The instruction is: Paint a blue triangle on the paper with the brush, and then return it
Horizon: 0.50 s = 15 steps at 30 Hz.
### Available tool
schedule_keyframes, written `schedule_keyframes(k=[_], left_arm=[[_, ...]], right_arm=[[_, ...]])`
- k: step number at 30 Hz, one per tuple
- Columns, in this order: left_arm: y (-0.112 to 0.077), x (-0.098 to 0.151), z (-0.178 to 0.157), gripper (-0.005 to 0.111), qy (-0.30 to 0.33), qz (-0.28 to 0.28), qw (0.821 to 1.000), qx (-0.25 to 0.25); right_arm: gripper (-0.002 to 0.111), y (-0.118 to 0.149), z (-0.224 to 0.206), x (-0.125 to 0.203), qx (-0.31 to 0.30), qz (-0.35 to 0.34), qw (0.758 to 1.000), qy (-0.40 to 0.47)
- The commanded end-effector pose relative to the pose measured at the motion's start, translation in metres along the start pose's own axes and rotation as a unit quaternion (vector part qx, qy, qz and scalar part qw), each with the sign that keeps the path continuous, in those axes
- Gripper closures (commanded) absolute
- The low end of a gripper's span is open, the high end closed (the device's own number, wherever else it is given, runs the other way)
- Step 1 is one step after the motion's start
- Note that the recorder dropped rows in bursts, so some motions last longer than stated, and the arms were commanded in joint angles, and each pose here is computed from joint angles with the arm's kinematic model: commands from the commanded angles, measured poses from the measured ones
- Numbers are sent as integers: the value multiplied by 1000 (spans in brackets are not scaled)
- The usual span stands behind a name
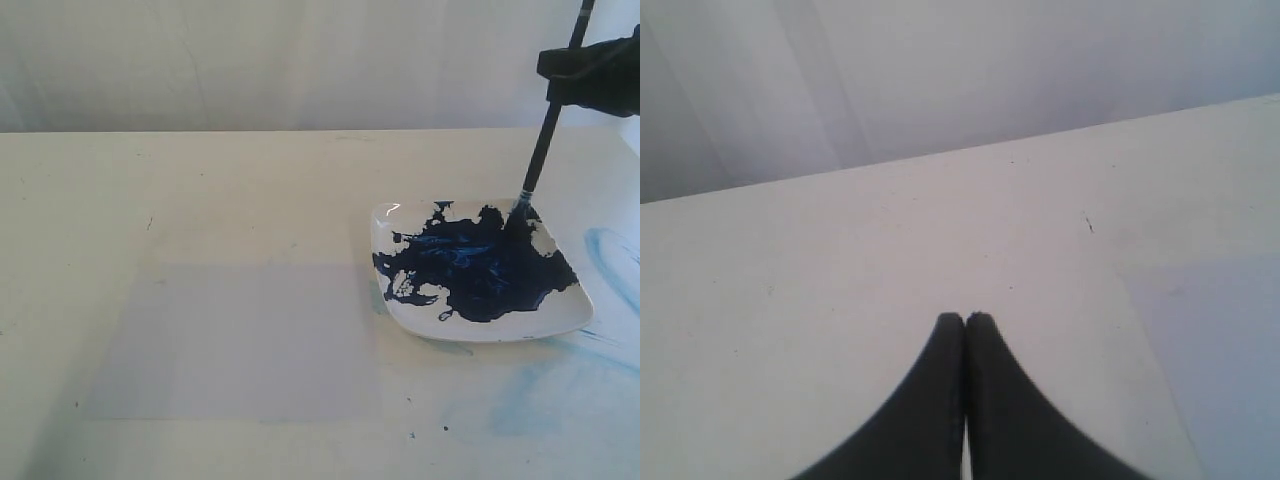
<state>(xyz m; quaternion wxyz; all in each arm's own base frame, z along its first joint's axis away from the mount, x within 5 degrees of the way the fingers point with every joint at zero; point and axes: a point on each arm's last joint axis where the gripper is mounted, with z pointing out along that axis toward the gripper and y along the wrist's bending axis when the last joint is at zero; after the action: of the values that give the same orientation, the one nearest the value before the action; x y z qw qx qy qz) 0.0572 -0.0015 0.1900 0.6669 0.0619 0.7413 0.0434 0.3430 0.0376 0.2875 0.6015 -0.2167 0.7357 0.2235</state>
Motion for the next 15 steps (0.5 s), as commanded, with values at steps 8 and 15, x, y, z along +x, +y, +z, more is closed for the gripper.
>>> schedule_keyframes(k=[8,15], left_arm=[[10,-36,-8,107,-213,-95,972,-36],[22,-75,-24,107,-275,-69,955,-86]], right_arm=[[108,-1,-3,0,-2,13,1000,-5],[108,2,-3,-3,-18,15,1000,-16]])
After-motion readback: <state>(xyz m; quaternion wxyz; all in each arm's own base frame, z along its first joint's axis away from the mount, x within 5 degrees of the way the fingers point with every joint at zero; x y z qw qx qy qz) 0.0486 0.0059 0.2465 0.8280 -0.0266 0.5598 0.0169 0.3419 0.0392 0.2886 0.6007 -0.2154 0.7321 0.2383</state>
